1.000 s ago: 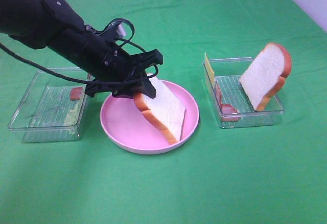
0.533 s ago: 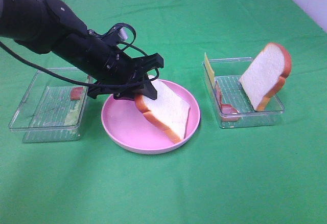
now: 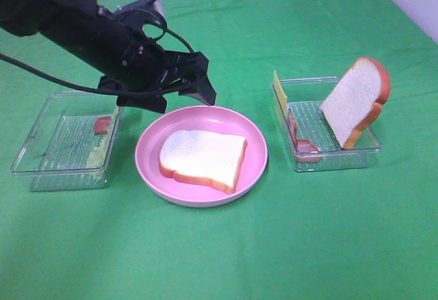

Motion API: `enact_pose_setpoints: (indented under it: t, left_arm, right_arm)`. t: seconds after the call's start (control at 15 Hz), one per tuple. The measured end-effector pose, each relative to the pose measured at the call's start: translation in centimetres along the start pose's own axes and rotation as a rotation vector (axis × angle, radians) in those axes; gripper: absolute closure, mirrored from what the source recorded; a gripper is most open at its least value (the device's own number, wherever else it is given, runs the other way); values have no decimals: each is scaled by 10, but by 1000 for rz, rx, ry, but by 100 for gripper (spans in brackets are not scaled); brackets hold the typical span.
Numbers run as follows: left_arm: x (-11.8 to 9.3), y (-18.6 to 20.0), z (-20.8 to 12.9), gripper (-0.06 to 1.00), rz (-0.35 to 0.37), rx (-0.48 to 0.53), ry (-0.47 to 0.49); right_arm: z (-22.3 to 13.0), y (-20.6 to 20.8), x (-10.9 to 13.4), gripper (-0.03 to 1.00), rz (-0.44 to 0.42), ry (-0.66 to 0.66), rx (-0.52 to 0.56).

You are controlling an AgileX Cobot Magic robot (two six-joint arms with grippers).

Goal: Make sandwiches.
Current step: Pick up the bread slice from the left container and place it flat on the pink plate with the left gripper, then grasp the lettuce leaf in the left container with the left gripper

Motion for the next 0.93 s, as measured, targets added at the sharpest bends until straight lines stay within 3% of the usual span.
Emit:
enact_pose_setpoints:
  t: [0.13,0.33,0.6,0.73,0.93]
  left_arm:
    - [-11,38,16,12,21,-69,-36]
    - [-9,68,15,12,85,-66,-49]
    - [21,90,-13,12,284,105,-20]
    - [37,87,-18,12,365,139,-5]
    - [47,70,-26,12,389,187,14]
  right_arm:
    - [0,0,0,24,0,0,0]
    - [0,0,0,24,0,0,0]
    - [0,0,0,24,0,0,0]
    - [0,0,0,24,0,0,0]
    - [0,0,0,24,0,0,0]
Point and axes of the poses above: a point on each arm's last joint axis where the gripper is mounted, y pointing back along that axis away from the gripper, x along the wrist's bending axis when the last joint is at zero, z = x × y, the point moved 9 cm from there along -y, pointing out along that axis toward the gripper, and after that the axes turned 3 degrees about -y, right-handed, at the moved point
